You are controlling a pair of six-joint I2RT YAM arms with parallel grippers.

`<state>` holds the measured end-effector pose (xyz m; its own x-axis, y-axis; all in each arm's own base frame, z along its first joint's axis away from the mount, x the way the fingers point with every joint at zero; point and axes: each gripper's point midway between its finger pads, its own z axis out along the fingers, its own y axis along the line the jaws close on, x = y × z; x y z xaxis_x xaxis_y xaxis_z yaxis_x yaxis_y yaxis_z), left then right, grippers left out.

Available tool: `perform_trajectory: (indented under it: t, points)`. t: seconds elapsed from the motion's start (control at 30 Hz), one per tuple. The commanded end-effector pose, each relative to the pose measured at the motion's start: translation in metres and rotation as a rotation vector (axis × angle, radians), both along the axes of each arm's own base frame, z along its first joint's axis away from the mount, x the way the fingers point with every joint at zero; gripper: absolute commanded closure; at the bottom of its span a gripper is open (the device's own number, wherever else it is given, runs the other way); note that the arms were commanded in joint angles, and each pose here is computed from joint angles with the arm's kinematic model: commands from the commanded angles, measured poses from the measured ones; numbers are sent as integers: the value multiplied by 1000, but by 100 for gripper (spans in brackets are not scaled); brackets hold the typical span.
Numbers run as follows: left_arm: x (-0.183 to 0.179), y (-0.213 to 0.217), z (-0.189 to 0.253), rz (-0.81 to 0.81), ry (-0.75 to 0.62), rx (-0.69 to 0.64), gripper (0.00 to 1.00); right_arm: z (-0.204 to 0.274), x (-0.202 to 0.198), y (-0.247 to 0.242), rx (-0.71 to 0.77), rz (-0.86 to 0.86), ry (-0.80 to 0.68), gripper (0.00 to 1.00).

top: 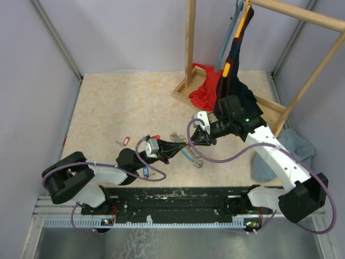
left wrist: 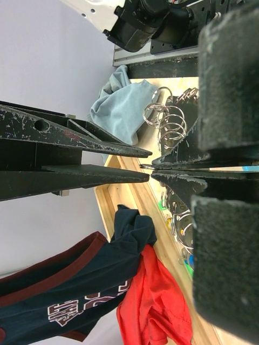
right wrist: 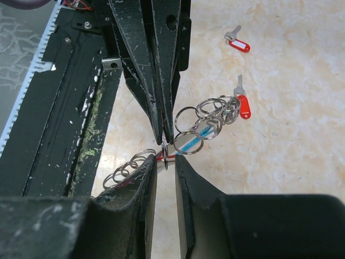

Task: Remove the keys from the keyring

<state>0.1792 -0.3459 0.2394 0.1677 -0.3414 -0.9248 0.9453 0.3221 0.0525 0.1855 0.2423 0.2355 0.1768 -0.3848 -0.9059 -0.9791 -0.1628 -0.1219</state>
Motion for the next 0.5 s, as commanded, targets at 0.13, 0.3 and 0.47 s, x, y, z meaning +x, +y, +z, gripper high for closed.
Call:
perform_trajectory:
  t: [0.13, 0.3, 0.47]
  points:
    - [-17, 26, 74, -1, -162, -262, 100, 6, 1, 1, 22, 11, -32, 80]
    - [-18, 26, 75, -5, -163, -264, 100, 5, 2, 1, 18, 6, -33, 90]
    - [-19, 27, 77, -6, -166, -269, 100, 3, 4, 0, 9, -4, -39, 98]
